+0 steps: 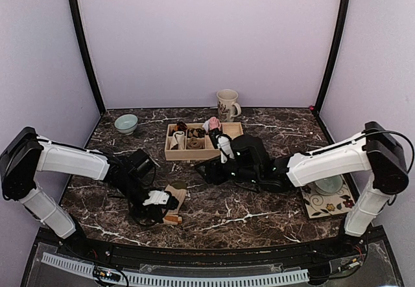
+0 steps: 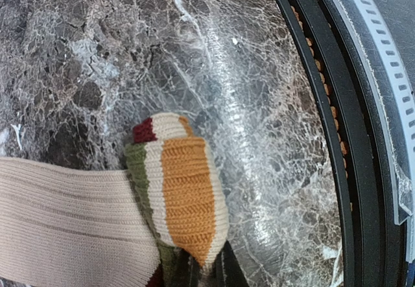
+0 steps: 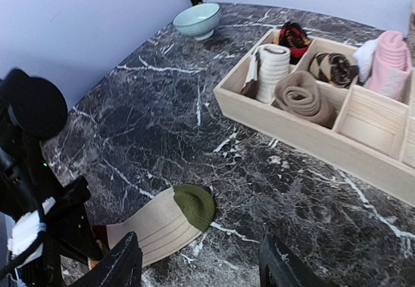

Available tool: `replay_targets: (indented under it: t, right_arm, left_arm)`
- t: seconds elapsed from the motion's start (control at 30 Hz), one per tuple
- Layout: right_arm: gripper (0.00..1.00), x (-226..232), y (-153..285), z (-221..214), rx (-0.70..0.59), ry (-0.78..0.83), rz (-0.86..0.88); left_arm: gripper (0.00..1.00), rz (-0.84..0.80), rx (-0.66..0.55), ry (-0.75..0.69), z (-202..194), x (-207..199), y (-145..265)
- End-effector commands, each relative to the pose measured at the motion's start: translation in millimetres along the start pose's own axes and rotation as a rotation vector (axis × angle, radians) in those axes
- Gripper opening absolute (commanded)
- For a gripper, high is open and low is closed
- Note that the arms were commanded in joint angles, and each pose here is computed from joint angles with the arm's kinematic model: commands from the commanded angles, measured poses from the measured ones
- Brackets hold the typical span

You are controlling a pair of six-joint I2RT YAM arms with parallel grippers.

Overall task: Roll the socks
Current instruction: Roll the sock at the center of the board.

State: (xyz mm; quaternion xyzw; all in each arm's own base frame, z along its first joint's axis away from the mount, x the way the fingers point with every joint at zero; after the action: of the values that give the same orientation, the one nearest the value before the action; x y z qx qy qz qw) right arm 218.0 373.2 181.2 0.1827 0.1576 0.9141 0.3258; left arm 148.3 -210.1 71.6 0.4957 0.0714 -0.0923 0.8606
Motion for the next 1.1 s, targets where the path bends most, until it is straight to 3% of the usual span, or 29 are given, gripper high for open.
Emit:
replay_targets:
  t: [0.0, 0.2, 0.7, 1.07]
  right_arm:
    - [0.56, 23.3, -24.5, 2.5, -0.039, -0.004, 0.197]
    - [0.39, 23.6, -60.4, -11.0, 0.011, -0.071, 0.301]
    - [0.38, 29.8, -102.6, -8.3, 0.069, -0.157, 0.392]
    - [0.37, 28.5, -129.0, -36.4, 0.131, -0.200, 0.425]
  left_arm:
    - [0.00, -0.074, 0.192, 0.114, -40.6, -18.4, -14.8]
    - [0.00, -0.078, 0.199, 0.128, -44.5, -22.9, -13.7]
    - [0.00, -0.052, 0.147, 0.100, -38.4, -28.3, -4.5]
    - [0.00, -0.069, 0.149, 0.110, -36.5, -28.9, -3.5]
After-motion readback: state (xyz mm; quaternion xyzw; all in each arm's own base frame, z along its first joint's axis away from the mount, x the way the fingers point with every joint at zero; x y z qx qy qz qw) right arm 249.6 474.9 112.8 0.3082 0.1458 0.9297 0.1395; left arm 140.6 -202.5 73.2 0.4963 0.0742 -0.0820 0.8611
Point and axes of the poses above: each gripper's point midway between its finger pads, its own y axis back along the fingers, its own x axis along the line the jaws close on, z = x × y, the point moved 6 cm from there along y, back along the fingers, and after that the axes turned 7 degrees about y, right-handed, at the moved point
